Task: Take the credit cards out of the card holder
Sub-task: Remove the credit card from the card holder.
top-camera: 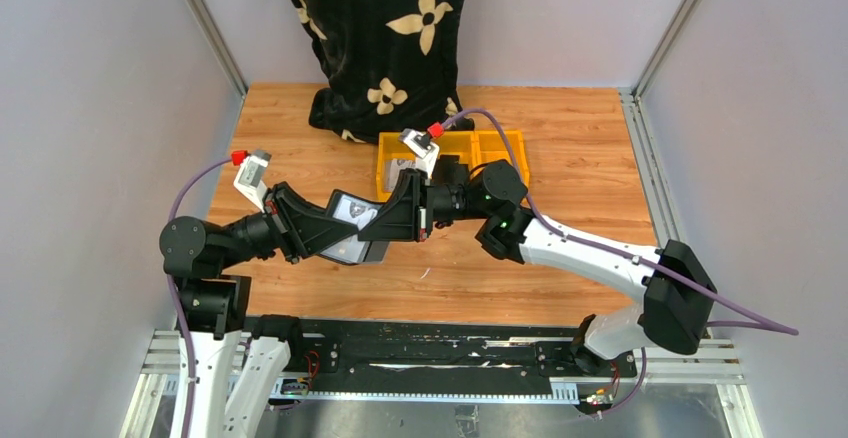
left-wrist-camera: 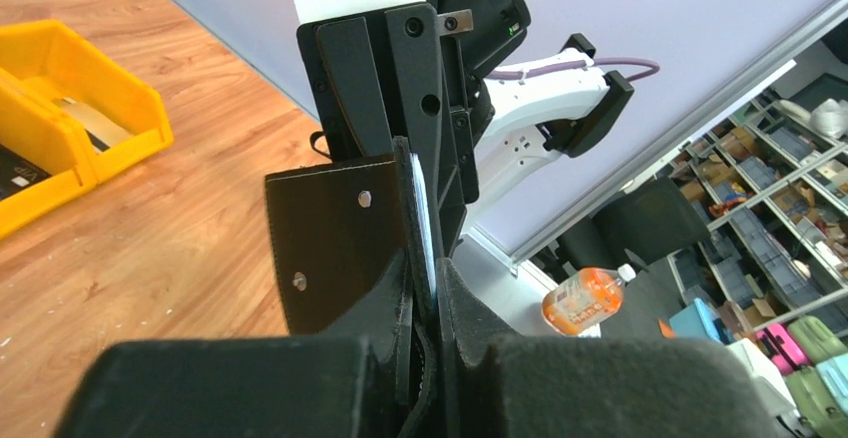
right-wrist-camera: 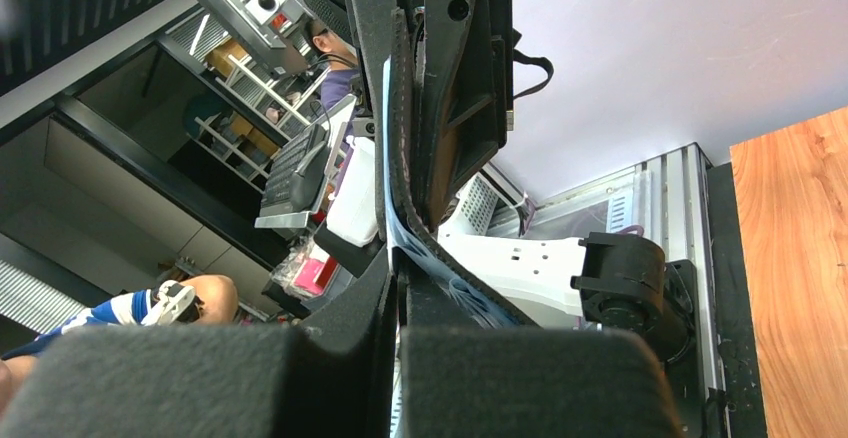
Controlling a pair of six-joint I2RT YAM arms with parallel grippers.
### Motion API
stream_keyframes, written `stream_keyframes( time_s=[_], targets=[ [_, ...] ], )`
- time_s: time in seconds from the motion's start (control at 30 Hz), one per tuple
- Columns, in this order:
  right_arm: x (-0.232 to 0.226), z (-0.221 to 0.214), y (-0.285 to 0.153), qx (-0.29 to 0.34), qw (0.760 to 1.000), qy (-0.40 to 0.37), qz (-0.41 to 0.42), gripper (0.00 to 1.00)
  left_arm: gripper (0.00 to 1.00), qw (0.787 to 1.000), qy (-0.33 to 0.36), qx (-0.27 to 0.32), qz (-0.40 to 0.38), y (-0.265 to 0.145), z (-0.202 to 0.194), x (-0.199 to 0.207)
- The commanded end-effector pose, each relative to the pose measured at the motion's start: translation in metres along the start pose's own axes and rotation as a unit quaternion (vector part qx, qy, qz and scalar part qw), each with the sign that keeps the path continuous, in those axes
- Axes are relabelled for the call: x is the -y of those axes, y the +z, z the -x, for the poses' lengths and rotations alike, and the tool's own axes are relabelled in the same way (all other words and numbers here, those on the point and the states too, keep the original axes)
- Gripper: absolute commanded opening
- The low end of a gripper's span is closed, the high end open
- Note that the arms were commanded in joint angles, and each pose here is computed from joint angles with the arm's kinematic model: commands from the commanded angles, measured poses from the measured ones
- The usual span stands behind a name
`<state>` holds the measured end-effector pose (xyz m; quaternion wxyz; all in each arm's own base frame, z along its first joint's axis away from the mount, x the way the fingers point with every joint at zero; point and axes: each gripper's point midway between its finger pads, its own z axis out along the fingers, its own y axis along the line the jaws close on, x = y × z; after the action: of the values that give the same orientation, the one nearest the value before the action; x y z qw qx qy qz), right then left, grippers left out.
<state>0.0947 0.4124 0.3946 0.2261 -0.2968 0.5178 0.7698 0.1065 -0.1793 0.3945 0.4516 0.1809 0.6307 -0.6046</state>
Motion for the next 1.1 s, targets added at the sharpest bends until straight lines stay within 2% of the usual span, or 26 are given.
stream_keyframes(
  time_s=[0.0,0.23,0.67,0.9,1.07],
  targets=[
    [-0.011,-0.001,-0.008,0.016,1.0,-0.011,0.013,0.0,0.0,0.999,0.035,-0.004,-0.032,-0.002,0.007,0.026],
    [-0.018,-0.005,-0.017,0.024,0.999,-0.021,0.017,0.0,0.0,0.999,0.038,0.003,-0.034,-0.001,0.013,0.03],
    [-0.016,-0.018,-0.036,0.0,1.0,-0.022,-0.008,0.0,0.0,0.997,0.067,0.011,-0.025,0.001,0.024,0.033],
    [0.003,-0.011,-0.076,-0.017,0.994,-0.046,-0.099,0.0,0.0,0.988,0.146,-0.018,0.039,-0.003,0.024,0.013],
    [0.038,0.002,-0.122,-0.036,0.973,-0.053,-0.223,0.0,0.0,0.971,0.207,-0.043,0.111,-0.013,0.019,-0.017]
  ],
)
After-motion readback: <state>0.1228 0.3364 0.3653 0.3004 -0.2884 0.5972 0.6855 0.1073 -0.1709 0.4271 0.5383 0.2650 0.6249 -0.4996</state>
